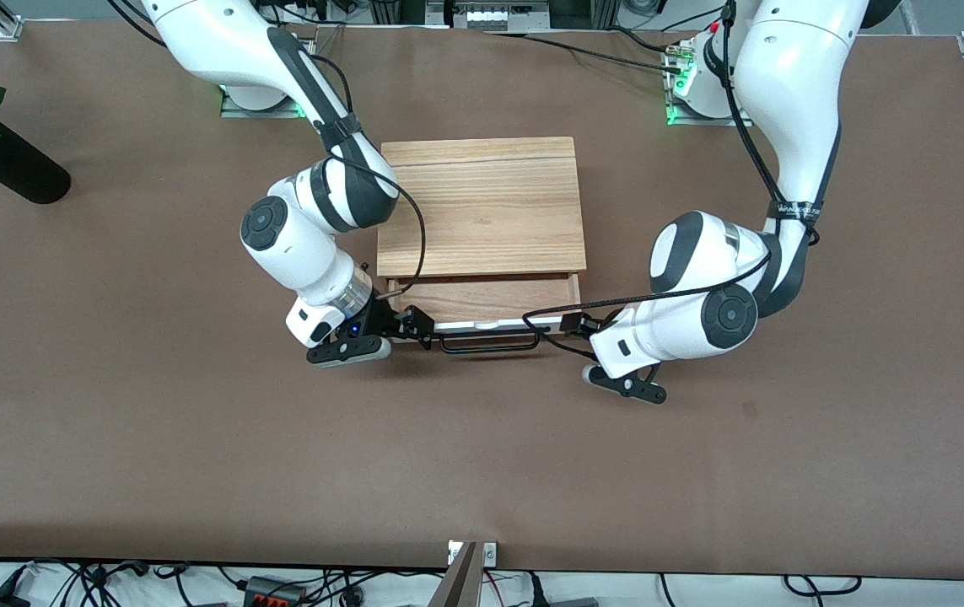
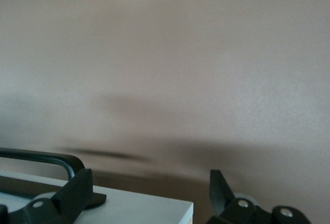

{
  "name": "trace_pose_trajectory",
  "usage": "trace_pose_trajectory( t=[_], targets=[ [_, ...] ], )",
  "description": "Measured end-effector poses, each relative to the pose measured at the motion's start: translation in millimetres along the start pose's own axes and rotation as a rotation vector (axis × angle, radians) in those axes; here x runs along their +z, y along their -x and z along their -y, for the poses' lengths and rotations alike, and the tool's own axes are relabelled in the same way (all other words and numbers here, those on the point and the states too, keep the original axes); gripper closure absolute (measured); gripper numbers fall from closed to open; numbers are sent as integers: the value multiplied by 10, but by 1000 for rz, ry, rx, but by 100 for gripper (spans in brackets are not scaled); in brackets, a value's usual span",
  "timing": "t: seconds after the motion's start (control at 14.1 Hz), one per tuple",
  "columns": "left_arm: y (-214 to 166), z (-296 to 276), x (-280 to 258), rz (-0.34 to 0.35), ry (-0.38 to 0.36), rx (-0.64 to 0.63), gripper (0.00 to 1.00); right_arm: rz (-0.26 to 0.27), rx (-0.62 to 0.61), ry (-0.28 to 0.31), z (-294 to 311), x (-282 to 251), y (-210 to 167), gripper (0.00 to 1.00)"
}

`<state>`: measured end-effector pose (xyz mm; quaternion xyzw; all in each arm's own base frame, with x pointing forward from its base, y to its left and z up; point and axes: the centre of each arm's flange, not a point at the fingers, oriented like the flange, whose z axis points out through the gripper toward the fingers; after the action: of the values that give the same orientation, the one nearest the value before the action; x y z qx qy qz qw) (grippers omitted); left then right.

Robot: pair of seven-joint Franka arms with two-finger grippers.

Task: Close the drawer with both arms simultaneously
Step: 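Push the white drawer front into the cabinet with both grippers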

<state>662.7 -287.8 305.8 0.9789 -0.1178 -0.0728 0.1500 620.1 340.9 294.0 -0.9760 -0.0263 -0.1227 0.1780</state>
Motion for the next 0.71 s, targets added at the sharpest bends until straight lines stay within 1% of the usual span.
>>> trace_pose_trajectory(
  t=[0.14, 0.43, 0.71],
  targets=[
    [25, -19, 25, 22, 2, 3, 0, 26, 1, 2, 1, 11, 21, 0],
    [115, -57, 116, 101, 12, 5, 0, 87, -2, 4, 33, 18, 70, 0],
    [168, -103, 190, 141, 20, 10, 0, 142, 3, 6, 43, 13, 101, 0]
  ],
)
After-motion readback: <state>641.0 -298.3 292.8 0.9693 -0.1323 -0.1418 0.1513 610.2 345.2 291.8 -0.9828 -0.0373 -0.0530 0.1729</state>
